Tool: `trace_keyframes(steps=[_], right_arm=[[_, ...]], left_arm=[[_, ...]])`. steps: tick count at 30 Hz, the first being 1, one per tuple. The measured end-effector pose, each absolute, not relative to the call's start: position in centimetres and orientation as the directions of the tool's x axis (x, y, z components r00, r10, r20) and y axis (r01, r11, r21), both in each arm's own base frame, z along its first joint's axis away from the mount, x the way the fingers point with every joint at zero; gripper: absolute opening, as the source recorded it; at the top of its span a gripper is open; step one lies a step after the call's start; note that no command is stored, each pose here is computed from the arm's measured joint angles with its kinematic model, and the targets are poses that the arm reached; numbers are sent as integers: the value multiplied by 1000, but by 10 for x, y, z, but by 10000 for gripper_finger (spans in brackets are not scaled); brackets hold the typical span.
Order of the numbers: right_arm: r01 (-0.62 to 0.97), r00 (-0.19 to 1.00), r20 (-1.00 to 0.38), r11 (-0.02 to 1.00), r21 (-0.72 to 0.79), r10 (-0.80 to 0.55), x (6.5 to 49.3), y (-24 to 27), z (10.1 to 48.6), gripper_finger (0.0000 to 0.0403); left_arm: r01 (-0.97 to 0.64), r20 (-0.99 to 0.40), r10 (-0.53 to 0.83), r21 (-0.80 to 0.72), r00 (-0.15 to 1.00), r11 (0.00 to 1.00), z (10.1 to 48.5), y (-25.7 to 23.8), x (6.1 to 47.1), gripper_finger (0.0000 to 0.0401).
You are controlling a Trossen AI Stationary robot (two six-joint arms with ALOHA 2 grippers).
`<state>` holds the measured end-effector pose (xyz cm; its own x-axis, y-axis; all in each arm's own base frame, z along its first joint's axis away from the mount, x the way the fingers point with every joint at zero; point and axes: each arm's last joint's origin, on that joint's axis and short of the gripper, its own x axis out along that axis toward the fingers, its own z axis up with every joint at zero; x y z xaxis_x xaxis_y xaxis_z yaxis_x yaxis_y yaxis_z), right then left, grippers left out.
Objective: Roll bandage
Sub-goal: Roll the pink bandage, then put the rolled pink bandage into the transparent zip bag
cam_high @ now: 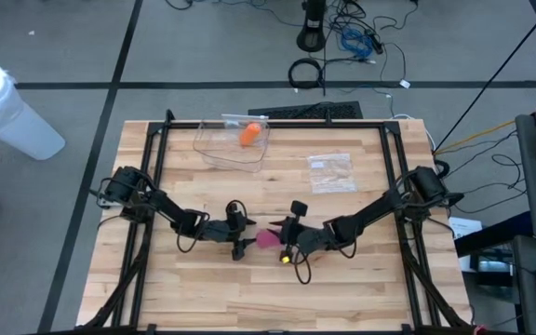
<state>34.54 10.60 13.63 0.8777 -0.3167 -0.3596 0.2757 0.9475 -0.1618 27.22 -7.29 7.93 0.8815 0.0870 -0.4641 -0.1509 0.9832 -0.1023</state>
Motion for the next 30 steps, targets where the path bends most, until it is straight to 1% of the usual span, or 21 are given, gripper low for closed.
trace_keyframes(steps=[8, 11, 13, 17, 20, 23, 25, 28, 30], right_arm=[[274, 898, -321, 953, -127, -300, 348, 107, 140, 73], [274, 891, -338, 953, -130, -302, 347, 107, 138, 73], [276, 893, -335, 953, -124, -302, 347, 107, 138, 73], [265, 910, -302, 958, -109, -286, 348, 111, 142, 73], [258, 921, -279, 962, -86, -272, 349, 112, 145, 73], [253, 921, -299, 967, -33, -251, 350, 108, 143, 73], [277, 904, -329, 960, -39, -274, 350, 103, 140, 73], [349, 849, -381, 930, -118, -367, 346, 95, 134, 73], [372, 820, -409, 916, -150, -400, 345, 89, 132, 73]], left_arm=[[-137, -456, 71, -115, 887, 984, 84, -74, 272, 283], [-87, -408, 18, -150, 913, 985, 101, -79, 271, 283], [-60, -374, 2, -143, 927, 988, 115, -82, 269, 283], [-120, -399, 87, -57, 913, 991, 129, -81, 260, 283], [-129, -403, 98, -50, 910, 990, 132, -80, 259, 283], [-124, -403, 94, -50, 910, 991, 132, -81, 258, 283], [-121, -396, 91, -51, 914, 991, 136, -83, 257, 283], [-129, -395, 107, -31, 913, 991, 146, -83, 251, 283], [-138, -404, 124, -6, 907, 990, 152, -83, 246, 283]])
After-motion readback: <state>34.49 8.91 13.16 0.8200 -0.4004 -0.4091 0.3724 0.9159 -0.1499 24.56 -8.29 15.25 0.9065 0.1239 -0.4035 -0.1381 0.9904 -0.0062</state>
